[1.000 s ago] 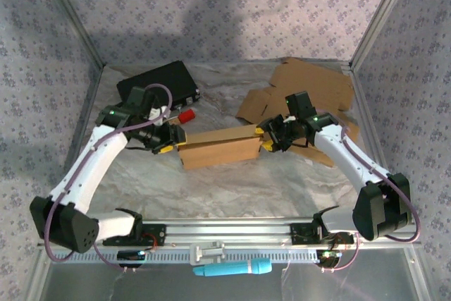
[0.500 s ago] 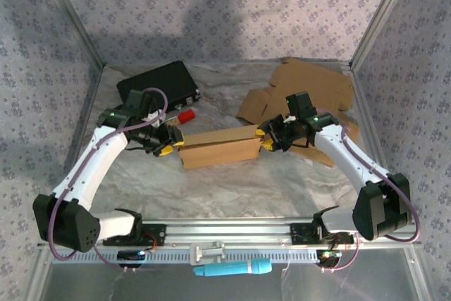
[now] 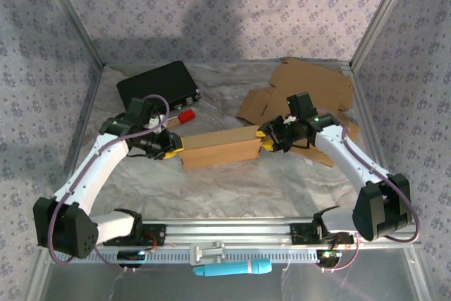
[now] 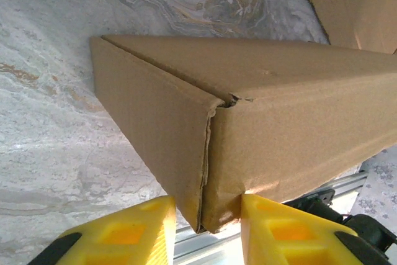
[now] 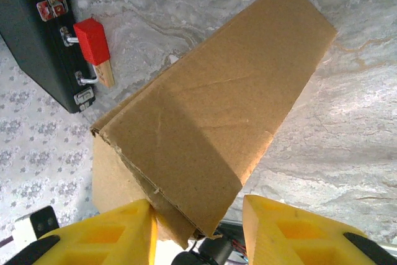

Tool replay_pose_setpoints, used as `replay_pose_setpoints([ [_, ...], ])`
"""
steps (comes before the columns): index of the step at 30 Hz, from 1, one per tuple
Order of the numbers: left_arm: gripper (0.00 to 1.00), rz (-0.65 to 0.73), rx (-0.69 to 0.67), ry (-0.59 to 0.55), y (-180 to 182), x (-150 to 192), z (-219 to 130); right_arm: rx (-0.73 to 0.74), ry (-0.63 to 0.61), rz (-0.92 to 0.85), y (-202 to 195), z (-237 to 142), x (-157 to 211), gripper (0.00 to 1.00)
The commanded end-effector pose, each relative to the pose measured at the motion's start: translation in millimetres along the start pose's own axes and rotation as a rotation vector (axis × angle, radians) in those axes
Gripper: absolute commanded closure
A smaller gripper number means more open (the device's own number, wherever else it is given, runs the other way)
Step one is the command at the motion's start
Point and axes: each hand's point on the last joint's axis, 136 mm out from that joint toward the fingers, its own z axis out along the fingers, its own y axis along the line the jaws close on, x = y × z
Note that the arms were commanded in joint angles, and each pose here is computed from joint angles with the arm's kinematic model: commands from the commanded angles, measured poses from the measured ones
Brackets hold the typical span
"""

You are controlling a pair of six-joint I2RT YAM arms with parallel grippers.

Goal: Fold the paper box

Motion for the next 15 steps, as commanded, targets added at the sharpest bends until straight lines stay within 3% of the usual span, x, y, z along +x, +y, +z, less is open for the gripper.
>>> replay_pose_setpoints([
  [1, 0.71, -0.046, -0.148, 0.032, 39.2, 11.3, 10.5, 0.334, -0.014, 0.165, -98.8, 8.0, -1.9, 0.59],
  [5, 0.72, -0.039, -0.142, 0.028, 37.1, 10.1, 9.0, 0.322, -0.027, 0.124, -90.4, 1.2, -4.3, 0.61],
  [9, 0.72, -0.007, -0.117, 0.023, 28.4, 8.6, 5.9, 0.238, -0.032, -0.018, -53.6, -10.0, -4.4, 0.62],
  [15, 0.74, 0.076, -0.157, 0.048, 25.6, 25.2, 7.5, 0.114, -0.140, -0.174, -14.5, -51.4, -8.1, 0.58],
])
